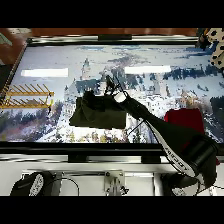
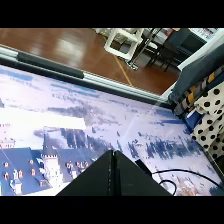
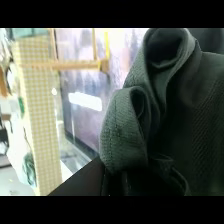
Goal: Fold the shirts.
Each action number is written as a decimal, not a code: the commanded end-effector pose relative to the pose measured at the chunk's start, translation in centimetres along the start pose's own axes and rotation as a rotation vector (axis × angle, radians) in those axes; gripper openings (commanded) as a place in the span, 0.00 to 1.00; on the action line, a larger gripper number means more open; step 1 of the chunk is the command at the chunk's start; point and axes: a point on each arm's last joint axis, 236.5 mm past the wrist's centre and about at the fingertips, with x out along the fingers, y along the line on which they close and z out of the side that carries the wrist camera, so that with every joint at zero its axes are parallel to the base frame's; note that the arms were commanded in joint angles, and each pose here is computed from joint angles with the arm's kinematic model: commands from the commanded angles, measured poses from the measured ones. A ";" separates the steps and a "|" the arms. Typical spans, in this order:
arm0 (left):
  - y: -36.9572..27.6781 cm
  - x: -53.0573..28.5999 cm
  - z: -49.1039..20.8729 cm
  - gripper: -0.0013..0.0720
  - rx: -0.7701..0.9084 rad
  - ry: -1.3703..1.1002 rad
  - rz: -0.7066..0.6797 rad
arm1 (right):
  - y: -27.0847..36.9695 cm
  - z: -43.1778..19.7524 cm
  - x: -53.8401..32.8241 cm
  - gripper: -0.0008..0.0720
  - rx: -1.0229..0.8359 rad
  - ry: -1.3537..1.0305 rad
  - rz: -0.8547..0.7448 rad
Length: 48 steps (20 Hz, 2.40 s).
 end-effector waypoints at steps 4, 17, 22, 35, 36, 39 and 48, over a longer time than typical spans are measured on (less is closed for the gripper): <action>1.0 0.4 -2.0 0.06 -0.033 0.046 0.006 | 0.7 -0.3 -0.7 0.73 -0.058 0.041 0.032; 1.1 0.4 -2.0 0.06 -0.033 0.045 0.008 | -20.7 3.5 -20.6 0.95 -0.004 0.294 -0.709; 1.1 0.4 -2.0 0.06 -0.033 0.046 0.007 | -20.7 2.3 -14.5 0.95 0.071 0.340 -0.485; 1.4 0.4 -1.4 0.06 -0.032 0.021 0.022 | -10.8 7.5 -16.2 0.11 -0.284 0.187 -0.247; 1.5 0.4 -1.4 0.06 -0.033 0.021 0.022 | -8.1 8.8 -18.4 0.11 -0.296 0.137 -0.226; 1.5 0.5 -1.5 0.06 -0.035 0.023 0.022 | 0.0 11.5 -26.6 0.11 -0.302 -0.020 -0.182; 1.4 0.4 -1.5 0.06 -0.034 0.026 0.020 | 2.1 13.7 -45.3 0.11 -0.235 -0.328 -0.504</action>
